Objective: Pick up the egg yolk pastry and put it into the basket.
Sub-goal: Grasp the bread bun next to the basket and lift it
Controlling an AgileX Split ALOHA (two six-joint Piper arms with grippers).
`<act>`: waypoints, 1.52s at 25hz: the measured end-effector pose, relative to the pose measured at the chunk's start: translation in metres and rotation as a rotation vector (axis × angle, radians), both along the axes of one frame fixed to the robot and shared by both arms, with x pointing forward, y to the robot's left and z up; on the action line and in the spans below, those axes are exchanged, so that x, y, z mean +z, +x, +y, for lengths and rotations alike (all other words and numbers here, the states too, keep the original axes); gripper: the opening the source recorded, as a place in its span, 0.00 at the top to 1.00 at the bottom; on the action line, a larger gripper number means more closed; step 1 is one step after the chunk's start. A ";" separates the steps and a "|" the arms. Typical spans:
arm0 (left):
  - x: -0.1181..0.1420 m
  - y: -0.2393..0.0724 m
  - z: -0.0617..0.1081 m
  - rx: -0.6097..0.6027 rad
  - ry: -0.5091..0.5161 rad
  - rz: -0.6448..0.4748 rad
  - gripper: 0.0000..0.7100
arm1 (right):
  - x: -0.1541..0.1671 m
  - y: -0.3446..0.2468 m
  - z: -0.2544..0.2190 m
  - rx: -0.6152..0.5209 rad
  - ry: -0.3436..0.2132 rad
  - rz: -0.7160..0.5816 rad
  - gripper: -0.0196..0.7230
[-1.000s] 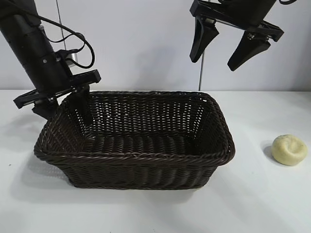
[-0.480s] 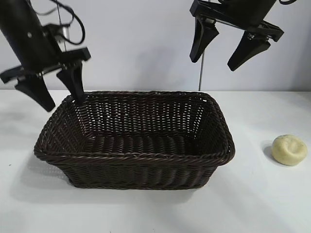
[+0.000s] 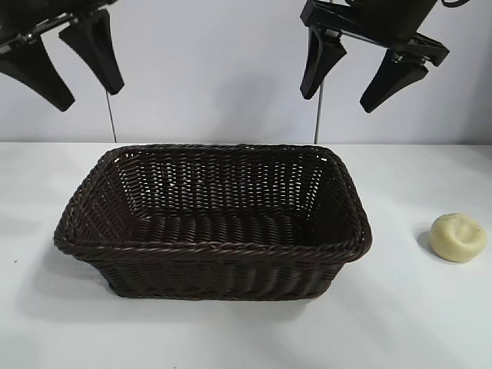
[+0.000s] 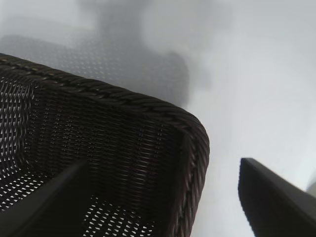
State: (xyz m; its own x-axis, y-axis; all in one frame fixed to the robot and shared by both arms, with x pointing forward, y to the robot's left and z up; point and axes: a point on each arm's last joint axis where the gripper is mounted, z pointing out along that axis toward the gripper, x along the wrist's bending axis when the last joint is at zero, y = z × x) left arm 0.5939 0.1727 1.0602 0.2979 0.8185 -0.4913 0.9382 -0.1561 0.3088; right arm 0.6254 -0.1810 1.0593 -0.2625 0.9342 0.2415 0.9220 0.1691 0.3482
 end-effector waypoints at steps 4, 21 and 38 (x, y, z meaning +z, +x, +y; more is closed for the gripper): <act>0.001 0.001 -0.001 0.009 -0.015 -0.012 0.33 | 0.000 -0.001 0.000 0.003 -0.002 0.011 0.18; 0.001 0.001 -0.001 0.006 -0.015 -0.007 0.33 | -0.005 0.003 -0.079 -0.120 -0.082 0.125 0.18; 0.001 0.001 -0.001 0.007 -0.015 -0.009 0.33 | -0.015 0.002 -0.087 -0.110 -0.182 0.147 0.18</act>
State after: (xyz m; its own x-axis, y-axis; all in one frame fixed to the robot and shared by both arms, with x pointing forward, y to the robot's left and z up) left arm 0.5947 0.1717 1.0614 0.2969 0.8128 -0.5012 0.9364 -0.1451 0.3194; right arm 0.6271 -0.2685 1.0443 -0.1318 0.9868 0.0944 0.9768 0.1131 0.1819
